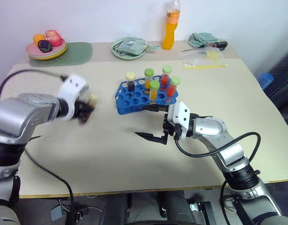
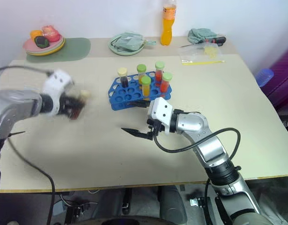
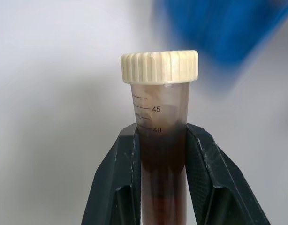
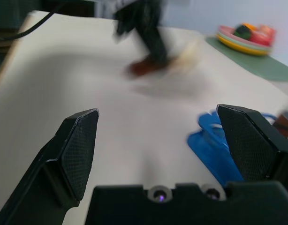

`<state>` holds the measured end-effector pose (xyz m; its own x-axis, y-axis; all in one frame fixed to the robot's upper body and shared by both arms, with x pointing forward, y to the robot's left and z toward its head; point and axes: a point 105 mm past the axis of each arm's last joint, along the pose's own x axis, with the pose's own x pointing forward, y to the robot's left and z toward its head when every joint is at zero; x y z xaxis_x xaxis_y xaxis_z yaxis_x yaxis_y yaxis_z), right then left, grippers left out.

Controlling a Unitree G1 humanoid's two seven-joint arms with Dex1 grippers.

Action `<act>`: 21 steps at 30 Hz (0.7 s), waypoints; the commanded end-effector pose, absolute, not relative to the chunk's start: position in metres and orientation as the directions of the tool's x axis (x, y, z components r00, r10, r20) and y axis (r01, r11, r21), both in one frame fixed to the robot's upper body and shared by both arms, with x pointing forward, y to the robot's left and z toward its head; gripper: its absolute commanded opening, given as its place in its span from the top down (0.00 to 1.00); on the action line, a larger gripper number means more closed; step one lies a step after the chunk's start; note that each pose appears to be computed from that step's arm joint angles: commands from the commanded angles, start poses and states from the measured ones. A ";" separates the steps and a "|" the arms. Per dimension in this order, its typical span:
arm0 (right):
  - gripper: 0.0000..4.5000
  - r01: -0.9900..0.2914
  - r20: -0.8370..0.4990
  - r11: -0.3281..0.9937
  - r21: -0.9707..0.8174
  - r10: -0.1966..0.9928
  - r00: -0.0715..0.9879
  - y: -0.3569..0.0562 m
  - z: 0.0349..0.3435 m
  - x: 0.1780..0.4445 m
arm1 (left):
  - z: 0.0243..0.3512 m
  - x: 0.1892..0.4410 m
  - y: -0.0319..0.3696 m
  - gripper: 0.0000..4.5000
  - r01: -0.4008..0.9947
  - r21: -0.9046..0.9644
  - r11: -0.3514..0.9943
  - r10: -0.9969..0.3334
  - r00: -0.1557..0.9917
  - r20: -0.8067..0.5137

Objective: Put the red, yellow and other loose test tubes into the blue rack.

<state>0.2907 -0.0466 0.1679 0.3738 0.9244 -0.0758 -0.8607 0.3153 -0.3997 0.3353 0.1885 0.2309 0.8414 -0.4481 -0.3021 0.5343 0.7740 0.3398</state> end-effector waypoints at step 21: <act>0.00 -0.741 -0.058 0.555 -0.377 0.785 0.617 -0.096 0.159 0.307 | 0.197 0.367 0.060 0.84 0.324 0.278 0.904 -0.410 0.840 0.354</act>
<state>0.3097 -0.0949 0.1492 0.6131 0.7844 -0.0938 -0.7578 0.5505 -0.3502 0.3687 0.0630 0.1843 0.8664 -0.4005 0.2982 0.3276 0.9066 0.2659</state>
